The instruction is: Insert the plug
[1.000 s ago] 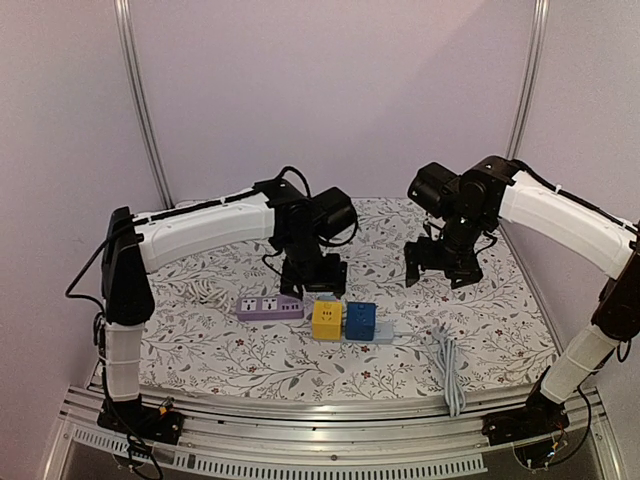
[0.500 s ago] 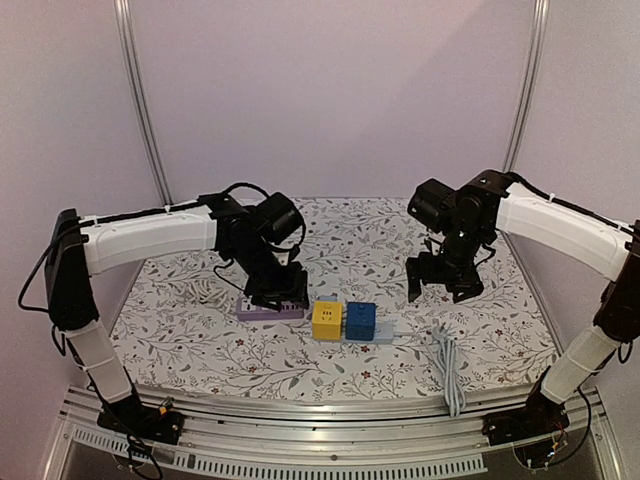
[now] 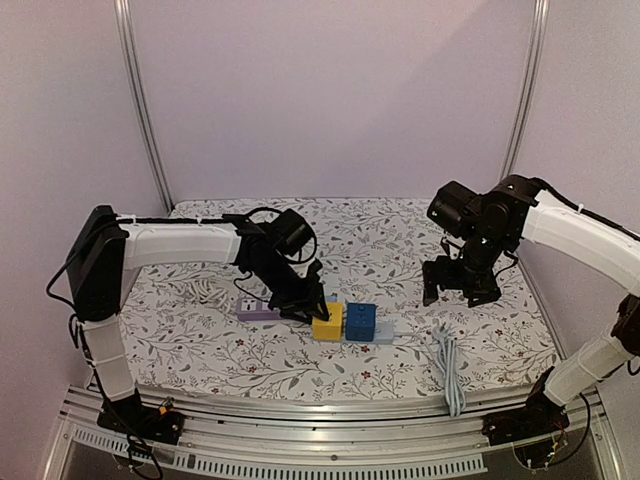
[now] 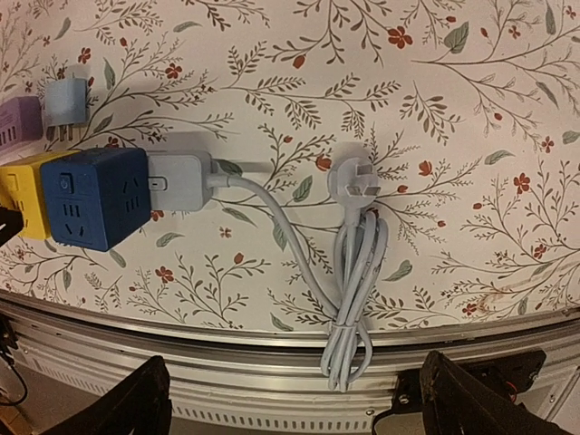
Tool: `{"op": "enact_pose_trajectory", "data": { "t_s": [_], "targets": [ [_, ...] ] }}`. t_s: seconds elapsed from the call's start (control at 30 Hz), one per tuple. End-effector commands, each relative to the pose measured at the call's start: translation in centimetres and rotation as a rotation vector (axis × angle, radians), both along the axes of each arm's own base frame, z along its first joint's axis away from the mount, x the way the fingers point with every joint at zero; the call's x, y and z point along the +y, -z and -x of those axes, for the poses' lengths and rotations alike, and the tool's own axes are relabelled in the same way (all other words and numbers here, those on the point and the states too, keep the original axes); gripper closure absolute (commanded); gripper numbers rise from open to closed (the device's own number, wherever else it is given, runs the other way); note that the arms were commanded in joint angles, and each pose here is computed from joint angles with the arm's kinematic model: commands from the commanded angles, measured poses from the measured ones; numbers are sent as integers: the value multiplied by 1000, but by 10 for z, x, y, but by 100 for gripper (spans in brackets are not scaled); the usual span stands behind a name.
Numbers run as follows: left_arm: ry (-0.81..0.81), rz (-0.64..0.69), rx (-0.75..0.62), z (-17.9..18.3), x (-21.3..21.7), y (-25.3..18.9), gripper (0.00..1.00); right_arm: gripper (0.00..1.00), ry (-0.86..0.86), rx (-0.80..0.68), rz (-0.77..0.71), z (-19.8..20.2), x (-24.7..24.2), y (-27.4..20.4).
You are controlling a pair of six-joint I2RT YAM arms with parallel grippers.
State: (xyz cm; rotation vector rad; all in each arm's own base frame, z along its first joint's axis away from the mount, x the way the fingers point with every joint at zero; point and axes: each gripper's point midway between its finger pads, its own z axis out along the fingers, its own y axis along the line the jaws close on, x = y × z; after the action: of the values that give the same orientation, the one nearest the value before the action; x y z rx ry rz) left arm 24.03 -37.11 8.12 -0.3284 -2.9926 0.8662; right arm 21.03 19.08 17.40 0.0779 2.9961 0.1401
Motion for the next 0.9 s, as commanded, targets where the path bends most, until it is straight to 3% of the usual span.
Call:
{"op": "enact_pose_trajectory", "data": {
  "t_s": [0.0,0.6,0.77,0.87],
  "targets": [
    [14,49,4,-5,-18,0,62,6,21,-21,32,9,-18,-3],
    [161,157,73,21,-141,3,66,5,31,-54,84,21,-44,-11],
    [163,120,20,15,-140,-8,64,5,45,-73,102,25,-55,-15],
    [154,58,-35,10,-126,-20,57,5,54,-85,101,28,-59,-17]
  ]
}}
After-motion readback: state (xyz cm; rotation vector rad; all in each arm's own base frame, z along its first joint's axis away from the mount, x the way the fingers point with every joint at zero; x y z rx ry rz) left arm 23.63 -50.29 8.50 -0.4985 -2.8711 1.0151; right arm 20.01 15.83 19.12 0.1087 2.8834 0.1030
